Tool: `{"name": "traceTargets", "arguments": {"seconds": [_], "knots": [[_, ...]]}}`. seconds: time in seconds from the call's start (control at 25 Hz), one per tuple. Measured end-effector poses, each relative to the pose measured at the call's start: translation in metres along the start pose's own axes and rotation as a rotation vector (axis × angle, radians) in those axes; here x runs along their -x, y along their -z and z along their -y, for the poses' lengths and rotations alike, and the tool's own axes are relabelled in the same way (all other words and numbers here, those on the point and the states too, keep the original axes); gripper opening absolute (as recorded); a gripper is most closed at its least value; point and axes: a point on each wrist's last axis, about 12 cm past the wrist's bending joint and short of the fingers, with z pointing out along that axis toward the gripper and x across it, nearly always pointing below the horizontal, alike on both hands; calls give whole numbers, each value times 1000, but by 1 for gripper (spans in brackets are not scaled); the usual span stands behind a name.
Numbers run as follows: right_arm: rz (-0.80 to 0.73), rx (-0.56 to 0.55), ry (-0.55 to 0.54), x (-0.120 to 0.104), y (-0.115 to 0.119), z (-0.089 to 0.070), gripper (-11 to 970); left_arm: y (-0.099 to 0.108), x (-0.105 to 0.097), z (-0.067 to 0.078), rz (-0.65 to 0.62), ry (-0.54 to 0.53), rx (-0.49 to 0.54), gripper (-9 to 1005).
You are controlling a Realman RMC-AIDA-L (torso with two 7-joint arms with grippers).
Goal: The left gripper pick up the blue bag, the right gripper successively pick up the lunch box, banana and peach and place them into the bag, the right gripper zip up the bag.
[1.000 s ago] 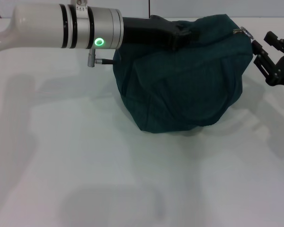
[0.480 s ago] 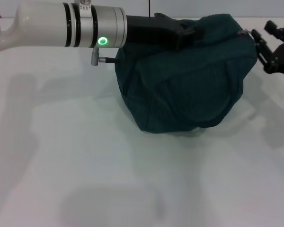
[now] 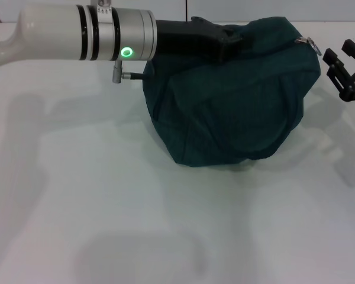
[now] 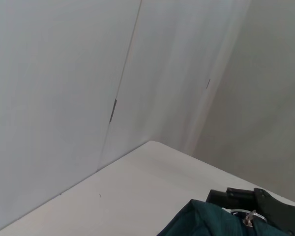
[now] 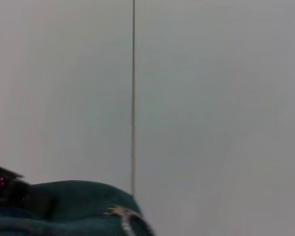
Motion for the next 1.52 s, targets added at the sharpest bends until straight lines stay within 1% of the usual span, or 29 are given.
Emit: {"name": "traceTargets", "arguments": {"seconds": [0.32, 0.48, 0.68, 0.88, 1.24, 1.52], "knots": [[-10, 99, 18, -1, -8, -17, 390, 0, -1, 0, 0, 3, 0, 90], [20, 137, 20, 3, -9, -24, 390, 2, -4, 0, 0, 9, 4, 94], [82, 152, 8, 9, -5, -25, 390, 5, -8, -2, -2, 16, 15, 98], [96, 154, 10, 12, -6, -24, 390, 6, -8, -3, -1, 15, 18, 103], [102, 166, 49, 17, -19, -23, 390, 6, -8, -3, 7, 6, 20, 111], [86, 185, 74, 18, -29, -28, 390, 5, -6, -2, 8, 2, 14, 117]]}}
